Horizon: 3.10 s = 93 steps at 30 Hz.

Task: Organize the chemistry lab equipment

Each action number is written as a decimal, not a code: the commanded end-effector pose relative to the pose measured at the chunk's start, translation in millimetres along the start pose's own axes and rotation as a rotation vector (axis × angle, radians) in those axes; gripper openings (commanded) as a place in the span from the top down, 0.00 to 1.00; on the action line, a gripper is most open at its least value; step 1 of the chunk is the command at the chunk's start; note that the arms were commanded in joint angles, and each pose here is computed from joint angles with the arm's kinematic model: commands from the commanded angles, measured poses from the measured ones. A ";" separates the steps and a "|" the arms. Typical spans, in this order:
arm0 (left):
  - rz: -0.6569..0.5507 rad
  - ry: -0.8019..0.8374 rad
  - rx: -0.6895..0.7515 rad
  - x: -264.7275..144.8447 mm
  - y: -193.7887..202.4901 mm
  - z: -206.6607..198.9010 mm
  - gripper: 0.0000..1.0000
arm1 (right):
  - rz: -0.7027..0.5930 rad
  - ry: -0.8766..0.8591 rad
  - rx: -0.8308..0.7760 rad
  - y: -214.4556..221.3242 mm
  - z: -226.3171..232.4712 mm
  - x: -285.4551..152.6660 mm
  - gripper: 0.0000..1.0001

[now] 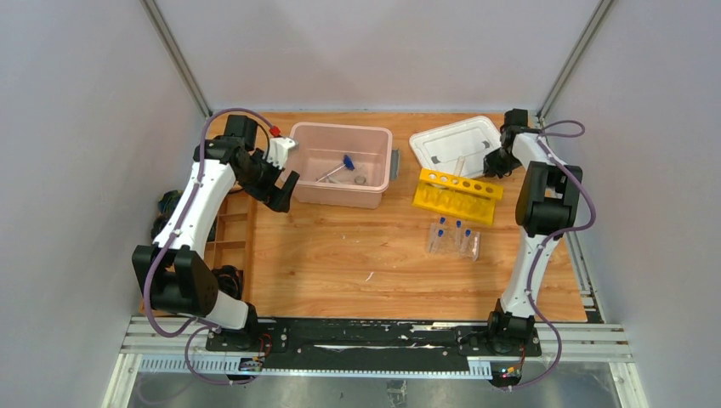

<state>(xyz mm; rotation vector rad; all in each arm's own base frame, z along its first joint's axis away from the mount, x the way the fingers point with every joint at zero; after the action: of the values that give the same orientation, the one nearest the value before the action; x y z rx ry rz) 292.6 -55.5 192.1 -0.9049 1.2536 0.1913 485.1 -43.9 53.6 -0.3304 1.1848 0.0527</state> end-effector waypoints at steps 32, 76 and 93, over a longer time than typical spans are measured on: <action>-0.308 -0.085 0.103 -81.2 -79.6 -0.3 0.00 | -0.014 -0.619 0.367 -13.7 81.6 -147.4 1.00; -0.719 0.013 0.196 -183.9 -211.6 -52.9 0.00 | 0.180 -1.164 -0.408 200.9 41.8 -378.0 1.00; -0.701 0.218 0.123 -167.5 -202.3 -73.6 0.12 | 0.207 -1.261 -0.482 206.2 32.1 -403.8 1.00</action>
<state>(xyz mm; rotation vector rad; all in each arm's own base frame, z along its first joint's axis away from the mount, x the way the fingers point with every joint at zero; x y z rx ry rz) 311.4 -176.4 424.6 -1.1992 1.0358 -0.4902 328.3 208.9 359.9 -0.4827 0.0458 0.6184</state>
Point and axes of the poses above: each gripper's point midway between its finger pads, its own x axis out along the fingers, its own z axis along the line the jaws close on, y = z × x, the point moved 2 cm from there along -x, back along the fingers, and after that the axes turned 12 degrees about x, right-handed, at the moved point
